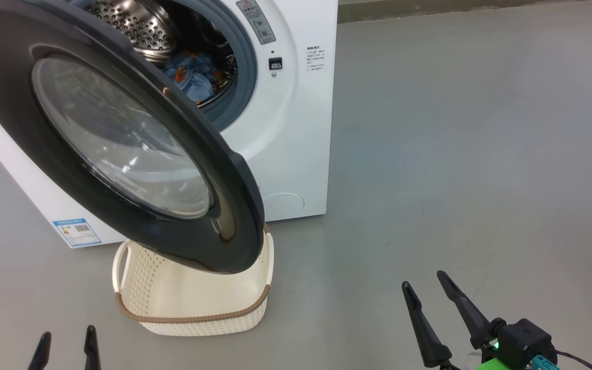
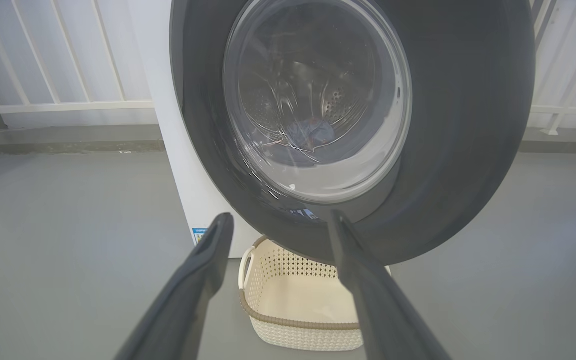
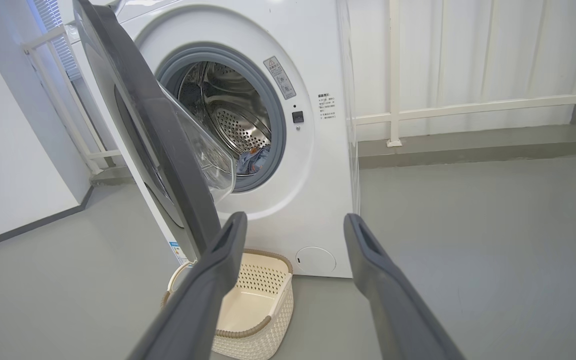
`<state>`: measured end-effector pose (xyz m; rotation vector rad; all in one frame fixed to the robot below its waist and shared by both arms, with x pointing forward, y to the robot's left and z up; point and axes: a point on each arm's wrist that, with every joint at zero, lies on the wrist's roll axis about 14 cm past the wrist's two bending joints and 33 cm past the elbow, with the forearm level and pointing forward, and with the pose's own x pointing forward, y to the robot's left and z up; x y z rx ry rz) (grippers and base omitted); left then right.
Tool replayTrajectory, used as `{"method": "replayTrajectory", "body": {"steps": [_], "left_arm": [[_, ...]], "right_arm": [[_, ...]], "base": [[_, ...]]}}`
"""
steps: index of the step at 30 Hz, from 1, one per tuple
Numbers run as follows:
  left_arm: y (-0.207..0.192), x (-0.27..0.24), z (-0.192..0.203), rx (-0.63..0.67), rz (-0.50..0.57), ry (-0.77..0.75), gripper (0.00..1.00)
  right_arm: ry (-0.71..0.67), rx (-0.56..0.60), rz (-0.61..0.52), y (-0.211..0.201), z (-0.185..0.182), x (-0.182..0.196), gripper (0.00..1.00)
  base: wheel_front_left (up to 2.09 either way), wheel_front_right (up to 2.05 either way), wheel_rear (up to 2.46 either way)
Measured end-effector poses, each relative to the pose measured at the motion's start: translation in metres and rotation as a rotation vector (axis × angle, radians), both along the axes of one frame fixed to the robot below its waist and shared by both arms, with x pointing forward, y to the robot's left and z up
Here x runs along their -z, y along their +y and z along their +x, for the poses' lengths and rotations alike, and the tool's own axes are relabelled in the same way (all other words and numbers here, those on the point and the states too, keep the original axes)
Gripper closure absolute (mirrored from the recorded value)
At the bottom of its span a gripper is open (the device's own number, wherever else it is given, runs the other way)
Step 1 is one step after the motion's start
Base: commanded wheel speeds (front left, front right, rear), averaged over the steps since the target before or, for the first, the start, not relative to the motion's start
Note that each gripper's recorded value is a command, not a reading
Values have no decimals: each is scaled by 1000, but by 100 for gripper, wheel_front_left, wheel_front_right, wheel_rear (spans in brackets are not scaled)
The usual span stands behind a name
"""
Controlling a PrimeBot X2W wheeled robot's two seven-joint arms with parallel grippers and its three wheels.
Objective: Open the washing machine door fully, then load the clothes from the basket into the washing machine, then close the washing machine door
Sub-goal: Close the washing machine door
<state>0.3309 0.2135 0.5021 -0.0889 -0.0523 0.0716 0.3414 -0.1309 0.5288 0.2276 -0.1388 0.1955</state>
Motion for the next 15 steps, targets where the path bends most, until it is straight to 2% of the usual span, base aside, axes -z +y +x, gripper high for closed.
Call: {"method": "replayTrajectory", "body": {"steps": [13, 14, 15], "left_arm": [[-1, 1, -1, -4, -13, 0, 0], [-1, 1, -1, -5, -13, 0, 0], [-1, 1, -1, -6, -13, 0, 0]], "right_arm": [[-1, -1, 0, 0, 0, 0, 0], [0, -1, 0, 0, 0, 0, 21], [0, -1, 0, 0, 0, 0, 69]], "base": [[0, 0, 0], [0, 0, 0], [0, 0, 0]]}}
